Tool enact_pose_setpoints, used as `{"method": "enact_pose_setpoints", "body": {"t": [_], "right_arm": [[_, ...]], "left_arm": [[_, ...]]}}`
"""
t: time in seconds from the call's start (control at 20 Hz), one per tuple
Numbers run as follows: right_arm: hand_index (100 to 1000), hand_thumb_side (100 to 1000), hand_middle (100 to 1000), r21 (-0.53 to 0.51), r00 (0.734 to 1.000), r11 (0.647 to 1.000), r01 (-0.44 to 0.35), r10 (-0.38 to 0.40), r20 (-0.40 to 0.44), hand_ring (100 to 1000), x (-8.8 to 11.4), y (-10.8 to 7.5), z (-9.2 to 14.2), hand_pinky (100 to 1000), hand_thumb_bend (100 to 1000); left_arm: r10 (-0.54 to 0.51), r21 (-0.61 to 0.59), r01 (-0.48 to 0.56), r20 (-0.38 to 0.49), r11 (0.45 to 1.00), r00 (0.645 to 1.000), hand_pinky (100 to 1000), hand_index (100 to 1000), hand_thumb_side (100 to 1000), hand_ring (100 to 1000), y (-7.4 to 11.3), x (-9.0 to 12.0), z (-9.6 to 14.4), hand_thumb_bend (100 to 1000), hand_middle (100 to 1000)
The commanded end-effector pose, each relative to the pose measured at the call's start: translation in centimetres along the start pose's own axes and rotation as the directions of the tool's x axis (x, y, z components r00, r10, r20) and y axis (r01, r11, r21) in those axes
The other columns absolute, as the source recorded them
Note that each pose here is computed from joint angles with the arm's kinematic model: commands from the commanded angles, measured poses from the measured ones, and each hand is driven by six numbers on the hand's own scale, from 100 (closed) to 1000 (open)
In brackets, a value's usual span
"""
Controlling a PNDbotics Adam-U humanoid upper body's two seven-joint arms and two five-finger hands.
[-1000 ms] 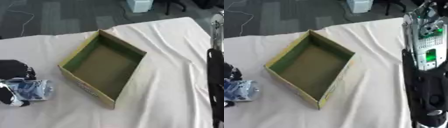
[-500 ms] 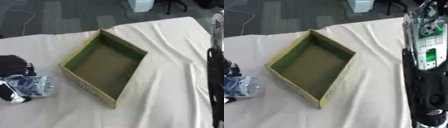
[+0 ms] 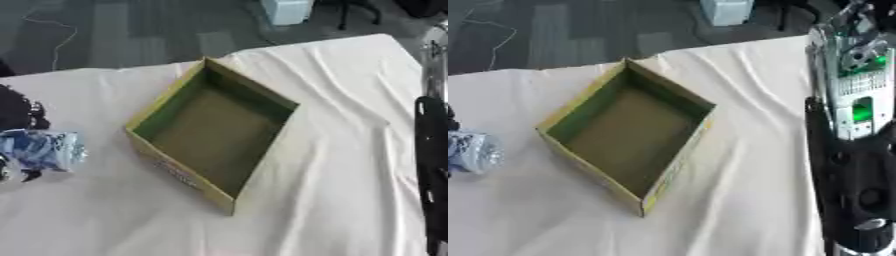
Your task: Pick up objects on the table and place them in the box.
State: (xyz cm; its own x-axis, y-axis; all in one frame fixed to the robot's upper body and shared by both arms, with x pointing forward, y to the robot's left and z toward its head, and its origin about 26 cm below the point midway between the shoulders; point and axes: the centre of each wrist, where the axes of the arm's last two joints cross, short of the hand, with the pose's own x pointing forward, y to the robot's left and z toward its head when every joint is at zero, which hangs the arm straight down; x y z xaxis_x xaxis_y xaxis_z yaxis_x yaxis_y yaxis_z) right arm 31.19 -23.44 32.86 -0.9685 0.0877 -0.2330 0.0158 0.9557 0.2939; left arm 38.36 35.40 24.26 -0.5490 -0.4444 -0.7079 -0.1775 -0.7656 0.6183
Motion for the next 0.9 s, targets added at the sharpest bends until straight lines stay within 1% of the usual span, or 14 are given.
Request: {"method": "enact_pose_setpoints", "body": {"t": [0.05,0.1,0.15,0.35,0.55,0.7,0.75,0.9], "right_arm": [[462,974,445,-0.238,0.955,0.944,0.228,-0.169,0.244,326,0.3,-0.1,-0.7,393,100],[462,974,445,-0.237,0.955,0.944,0.227,-0.169,0.243,326,0.3,-0.1,-0.7,393,100],[462,974,445,-0.237,0.955,0.945,0.227,-0.169,0.243,326,0.3,-0.2,-0.7,393,100],[462,974,445,-0.233,0.956,0.946,0.225,-0.168,0.241,326,0.3,-0.2,-0.7,393,100],[462,974,445,-0.231,0.956,0.947,0.224,-0.168,0.240,326,0.3,-0.2,-0.6,393,100],[462,974,445,-0.227,0.957,0.948,0.222,-0.167,0.237,326,0.3,-0.3,-0.5,393,100],[461,974,445,-0.227,0.957,0.949,0.221,-0.167,0.237,326,0.3,-0.3,-0.5,393,100],[461,974,445,-0.225,0.958,0.949,0.220,-0.166,0.235,326,0.3,-0.3,-0.5,393,100]], "left_arm": [[-0.052,0.011,0.053,-0.064,0.999,0.997,100,287,662,100,1.4,-1.9,1.9,100,100],[-0.053,0.029,0.055,-0.069,0.998,0.996,100,291,722,100,1.9,-2.1,2.1,100,100],[-0.052,0.042,0.055,-0.072,0.998,0.996,100,294,662,100,2.2,-2.1,2.3,100,100],[-0.048,0.157,0.058,-0.068,0.986,0.997,100,298,666,100,4.6,-2.1,3.0,100,100],[-0.049,0.315,0.063,-0.051,0.947,0.997,100,293,677,100,7.4,-1.7,3.6,100,100],[-0.067,0.435,0.084,-0.054,0.896,0.996,100,287,683,100,9.3,-1.4,4.0,100,100],[-0.072,0.458,0.090,-0.057,0.885,0.996,100,287,684,100,9.6,-1.3,4.1,100,100],[-0.084,0.578,0.108,-0.068,0.809,0.994,100,284,686,100,10.9,-1.0,4.2,100,100]]}}
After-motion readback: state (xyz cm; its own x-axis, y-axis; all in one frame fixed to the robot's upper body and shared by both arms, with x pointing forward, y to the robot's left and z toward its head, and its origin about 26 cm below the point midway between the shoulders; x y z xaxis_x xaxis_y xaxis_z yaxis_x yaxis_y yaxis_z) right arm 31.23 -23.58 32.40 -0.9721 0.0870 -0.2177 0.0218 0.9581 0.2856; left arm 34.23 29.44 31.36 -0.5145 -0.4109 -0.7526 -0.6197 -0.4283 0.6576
